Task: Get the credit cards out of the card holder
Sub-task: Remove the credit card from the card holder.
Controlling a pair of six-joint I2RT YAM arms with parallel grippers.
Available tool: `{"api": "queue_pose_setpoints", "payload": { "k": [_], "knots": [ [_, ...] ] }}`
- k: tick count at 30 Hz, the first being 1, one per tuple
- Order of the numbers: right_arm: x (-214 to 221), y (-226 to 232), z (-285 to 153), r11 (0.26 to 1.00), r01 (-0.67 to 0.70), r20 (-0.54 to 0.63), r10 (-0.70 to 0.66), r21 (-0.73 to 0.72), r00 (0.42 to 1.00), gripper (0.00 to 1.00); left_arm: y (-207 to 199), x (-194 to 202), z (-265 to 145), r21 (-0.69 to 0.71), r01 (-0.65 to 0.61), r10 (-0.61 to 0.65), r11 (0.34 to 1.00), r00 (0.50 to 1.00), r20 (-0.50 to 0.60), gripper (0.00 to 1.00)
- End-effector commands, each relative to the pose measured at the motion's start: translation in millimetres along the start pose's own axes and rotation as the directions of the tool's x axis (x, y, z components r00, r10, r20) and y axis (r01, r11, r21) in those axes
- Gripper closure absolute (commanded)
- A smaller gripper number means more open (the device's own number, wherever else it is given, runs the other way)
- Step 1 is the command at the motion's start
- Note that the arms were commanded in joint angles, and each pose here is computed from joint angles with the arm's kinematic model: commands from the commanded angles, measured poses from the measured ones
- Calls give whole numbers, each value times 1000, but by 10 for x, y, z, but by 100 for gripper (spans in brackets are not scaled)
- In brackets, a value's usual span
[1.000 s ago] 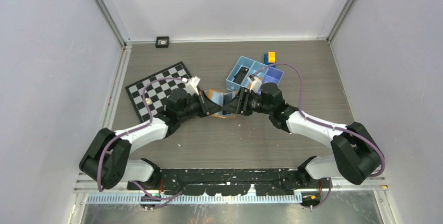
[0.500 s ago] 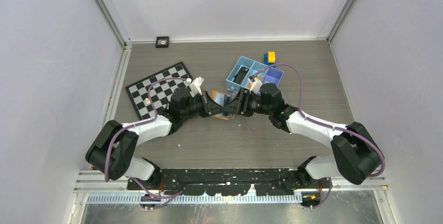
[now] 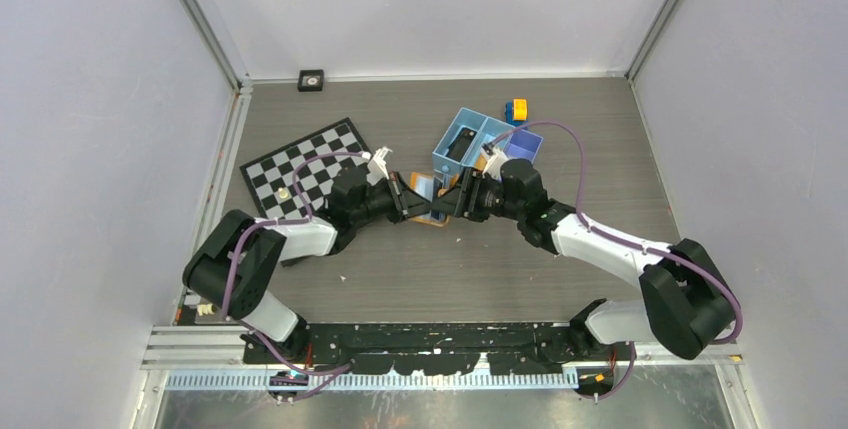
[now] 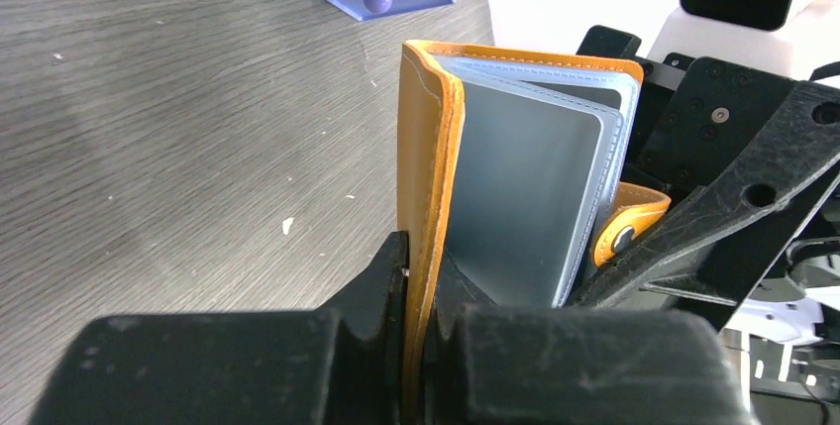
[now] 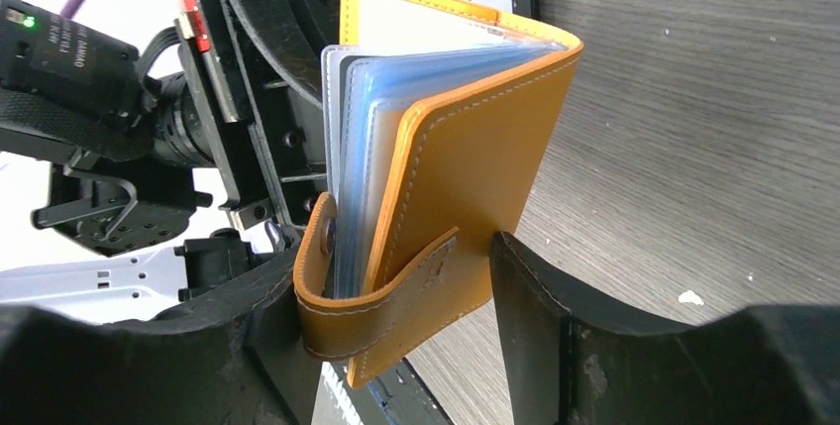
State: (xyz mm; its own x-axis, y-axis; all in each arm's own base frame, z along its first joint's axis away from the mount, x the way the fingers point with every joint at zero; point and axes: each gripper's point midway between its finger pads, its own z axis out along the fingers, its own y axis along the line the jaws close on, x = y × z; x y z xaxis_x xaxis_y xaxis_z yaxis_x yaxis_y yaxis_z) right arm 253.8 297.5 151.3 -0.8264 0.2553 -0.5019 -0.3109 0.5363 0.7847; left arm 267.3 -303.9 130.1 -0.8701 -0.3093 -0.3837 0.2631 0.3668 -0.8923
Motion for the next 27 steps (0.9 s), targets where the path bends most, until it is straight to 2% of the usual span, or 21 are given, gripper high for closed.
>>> {"api": "queue_pose_setpoints", "payload": {
  "k": [1,16,22,27],
  "knots": [
    [-212,294,-65,995,66,90,-59,-81,994,36,-626,-85,-25,258,-24,31,966,999,-23,100],
    [-302,300,-206,995,85,163,-75,-55,984,30,-513,-175,-37,271,30,-28,962,1000,-11,100],
    [-329,320,-265,994,94,191,-81,-58,978,37,-451,-214,-60,254,36,-39,967,999,6,100],
    [-335,341,-282,993,100,199,-84,-70,976,38,-410,-214,-54,237,34,-37,971,999,10,100]
  ]
}}
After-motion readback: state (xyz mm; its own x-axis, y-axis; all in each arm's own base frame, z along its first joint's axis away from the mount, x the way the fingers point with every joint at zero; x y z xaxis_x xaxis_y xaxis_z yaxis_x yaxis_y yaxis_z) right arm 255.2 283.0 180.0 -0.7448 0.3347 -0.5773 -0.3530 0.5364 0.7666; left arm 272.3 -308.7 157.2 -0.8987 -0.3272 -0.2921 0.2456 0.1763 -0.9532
